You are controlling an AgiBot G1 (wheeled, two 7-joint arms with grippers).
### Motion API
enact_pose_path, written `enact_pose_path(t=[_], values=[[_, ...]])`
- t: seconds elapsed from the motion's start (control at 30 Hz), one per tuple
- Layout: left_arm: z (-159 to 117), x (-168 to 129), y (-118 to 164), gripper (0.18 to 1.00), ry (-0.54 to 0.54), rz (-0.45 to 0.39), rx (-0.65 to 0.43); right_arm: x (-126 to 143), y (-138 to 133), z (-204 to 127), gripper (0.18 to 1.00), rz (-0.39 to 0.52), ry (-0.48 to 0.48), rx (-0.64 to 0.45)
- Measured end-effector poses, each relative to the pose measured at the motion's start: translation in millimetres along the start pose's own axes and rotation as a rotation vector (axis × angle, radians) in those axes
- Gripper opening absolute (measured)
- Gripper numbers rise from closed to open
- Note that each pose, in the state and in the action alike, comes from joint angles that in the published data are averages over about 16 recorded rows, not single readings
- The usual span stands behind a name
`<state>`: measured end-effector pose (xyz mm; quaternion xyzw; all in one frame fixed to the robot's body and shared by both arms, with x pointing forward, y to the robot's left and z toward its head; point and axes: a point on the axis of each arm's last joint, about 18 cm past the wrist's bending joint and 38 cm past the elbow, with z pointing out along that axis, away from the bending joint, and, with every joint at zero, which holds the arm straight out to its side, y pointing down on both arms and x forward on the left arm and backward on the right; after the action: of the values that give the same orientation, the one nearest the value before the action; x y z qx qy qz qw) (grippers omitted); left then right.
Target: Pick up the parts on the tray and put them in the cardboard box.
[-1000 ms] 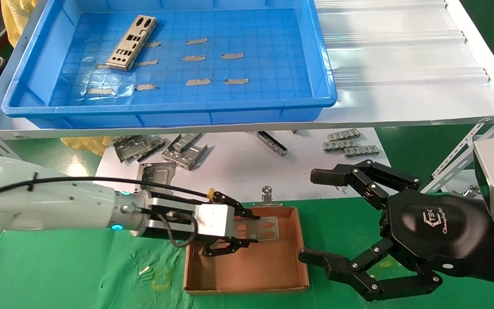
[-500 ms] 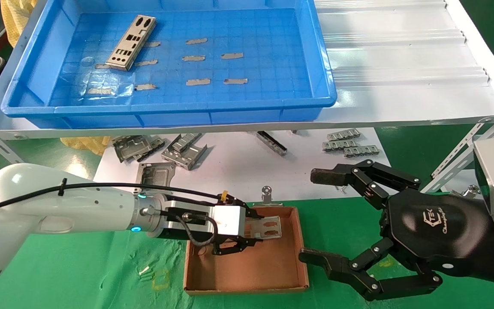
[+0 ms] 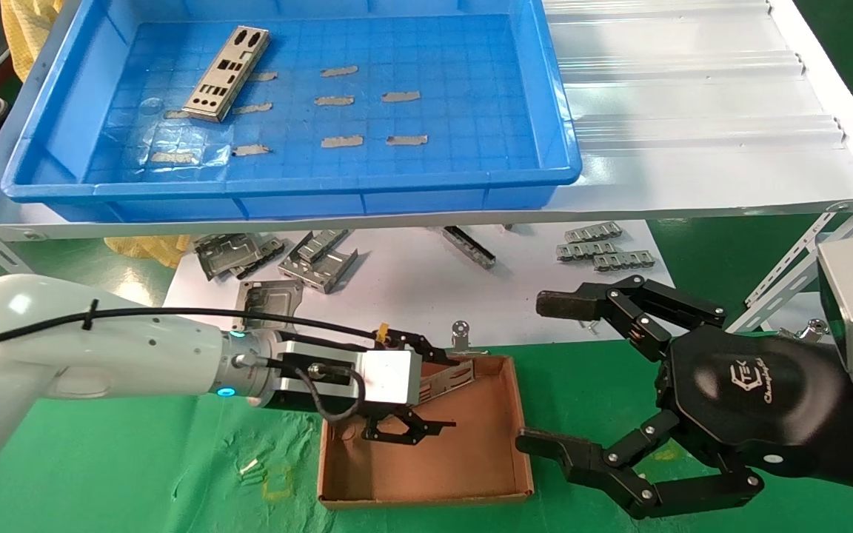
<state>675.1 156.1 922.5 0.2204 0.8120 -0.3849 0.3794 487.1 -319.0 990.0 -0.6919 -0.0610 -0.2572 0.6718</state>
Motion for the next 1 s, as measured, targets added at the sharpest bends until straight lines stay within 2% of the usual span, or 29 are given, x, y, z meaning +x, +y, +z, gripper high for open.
enact_pose_path(t=[0.23,0.53,0.73,1.0], values=[[-27,8,-12,0.736,0.022,-0.074,0.105,0,0,0,1.001,0.000,0.000,0.000],[-72,24,-27,0.897,0.079,-0.284,0.290,0,0,0,1.001,0.000,0.000,0.000],[-90,31,-33,0.961,0.115,-0.392,0.375,0,0,0,1.001,0.000,0.000,0.000],[-95,34,-34,0.994,0.122,-0.422,0.397,0,0,0,1.001,0.000,0.001,0.000]])
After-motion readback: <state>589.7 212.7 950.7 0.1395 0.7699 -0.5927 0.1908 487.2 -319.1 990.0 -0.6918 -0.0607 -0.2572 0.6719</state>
